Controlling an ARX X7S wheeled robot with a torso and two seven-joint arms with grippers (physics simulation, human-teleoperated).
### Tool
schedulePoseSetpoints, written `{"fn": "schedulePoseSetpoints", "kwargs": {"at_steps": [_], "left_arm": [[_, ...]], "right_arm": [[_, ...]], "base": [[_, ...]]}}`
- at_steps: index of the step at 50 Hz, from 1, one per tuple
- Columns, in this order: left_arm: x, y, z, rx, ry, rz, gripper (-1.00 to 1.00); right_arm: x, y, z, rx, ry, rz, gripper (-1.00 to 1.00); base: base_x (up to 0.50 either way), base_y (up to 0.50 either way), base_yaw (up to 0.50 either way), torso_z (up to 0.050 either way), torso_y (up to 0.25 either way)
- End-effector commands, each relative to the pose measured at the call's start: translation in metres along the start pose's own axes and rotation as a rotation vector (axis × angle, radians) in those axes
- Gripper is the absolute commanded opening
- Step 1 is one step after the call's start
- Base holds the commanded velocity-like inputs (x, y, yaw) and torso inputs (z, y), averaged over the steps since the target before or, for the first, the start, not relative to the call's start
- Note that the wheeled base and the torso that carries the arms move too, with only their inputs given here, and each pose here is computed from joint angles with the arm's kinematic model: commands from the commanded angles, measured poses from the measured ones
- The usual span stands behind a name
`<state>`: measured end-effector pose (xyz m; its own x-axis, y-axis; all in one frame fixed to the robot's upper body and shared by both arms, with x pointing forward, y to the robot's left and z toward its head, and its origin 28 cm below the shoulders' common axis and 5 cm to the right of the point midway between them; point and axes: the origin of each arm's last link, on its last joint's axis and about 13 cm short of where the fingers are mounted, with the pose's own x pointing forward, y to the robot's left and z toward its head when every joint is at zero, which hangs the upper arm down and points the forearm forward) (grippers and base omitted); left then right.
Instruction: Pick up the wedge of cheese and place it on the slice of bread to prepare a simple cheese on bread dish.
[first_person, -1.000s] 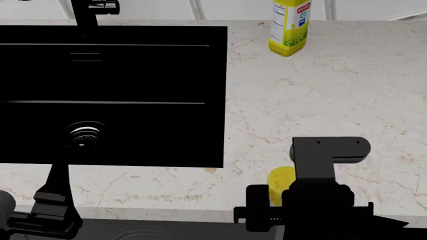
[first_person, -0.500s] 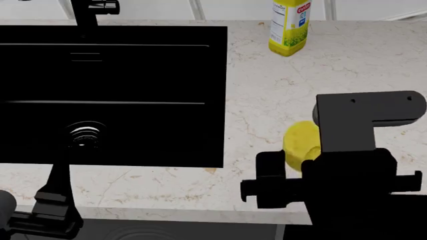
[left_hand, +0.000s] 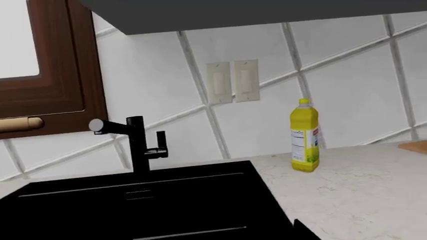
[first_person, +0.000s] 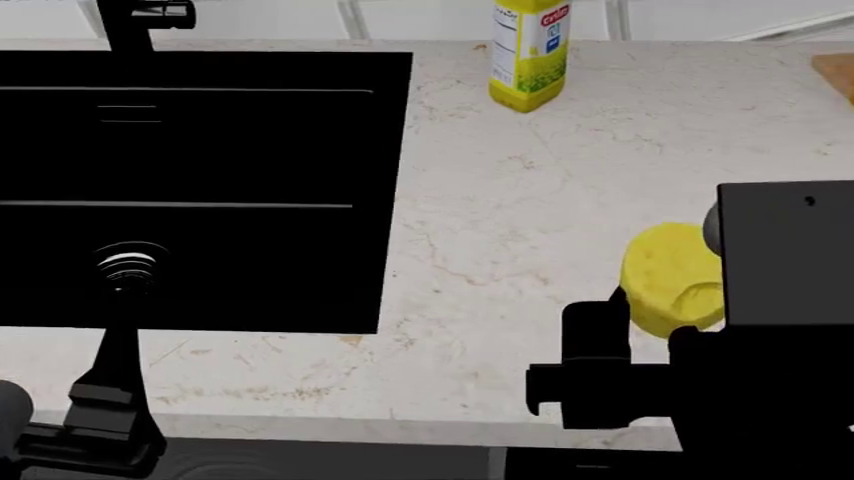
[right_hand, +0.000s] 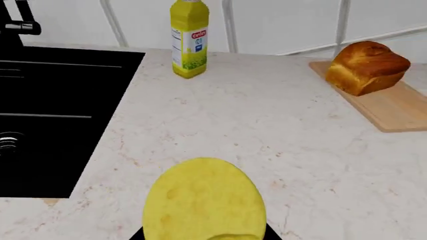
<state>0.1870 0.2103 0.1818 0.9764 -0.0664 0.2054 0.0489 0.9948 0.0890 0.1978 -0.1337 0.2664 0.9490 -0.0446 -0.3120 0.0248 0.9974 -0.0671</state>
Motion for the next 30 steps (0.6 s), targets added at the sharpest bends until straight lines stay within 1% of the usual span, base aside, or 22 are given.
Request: {"fn": "schedulePoseSetpoints", "kwargs": {"at_steps": [1, 10, 11, 12, 26, 28, 30], "left_arm": [[0.0, -0.0005, -0.0001, -0.003, -0.002, -0.004, 1.0], [-0.0001, -0.002, 0.0005, 0.0, 0.001, -0.007, 1.0], [-0.0001, -0.0026, 0.0004, -0.028, -0.002, -0.012, 1.0], [-0.0002, -0.0029, 0.0005, -0.001, -0.002, -0.009, 1.0], [0.0012, -0.0024, -0.0001, -0.003, 0.003, -0.004, 1.0], [0.0013, -0.002, -0.0002, -0.013, -0.004, -0.01, 1.0], [0.0004, -0.001, -0.0004, -0.004, 0.003, 0.002, 1.0]], "right_arm": [[-0.0022, -0.0007, -0.0006, -0.027, -0.014, -0.002, -1.0], [0.0012, 0.0007, -0.0012, -0.036, -0.006, 0.01, -1.0], [0.0013, 0.0008, -0.0013, -0.035, -0.005, 0.012, -1.0], [0.0016, 0.0006, -0.0015, -0.036, -0.005, 0.012, -1.0], [0.0017, 0.0037, -0.0013, -0.042, -0.007, 0.018, -1.0], [0.0035, 0.0016, -0.0045, -0.046, -0.001, 0.02, -1.0], [0.0039, 0.0, -0.0038, -0.043, -0.005, 0.015, -1.0]], "base": [[0.0, -0.5, 0.0, 0.0, 0.0], [0.0, -0.5, 0.0, 0.0, 0.0], [0.0, -0.5, 0.0, 0.0, 0.0], [0.0, -0.5, 0.0, 0.0, 0.0], [0.0, -0.5, 0.0, 0.0, 0.0], [0.0, -0.5, 0.0, 0.0, 0.0], [0.0, -0.5, 0.0, 0.0, 0.0]]}}
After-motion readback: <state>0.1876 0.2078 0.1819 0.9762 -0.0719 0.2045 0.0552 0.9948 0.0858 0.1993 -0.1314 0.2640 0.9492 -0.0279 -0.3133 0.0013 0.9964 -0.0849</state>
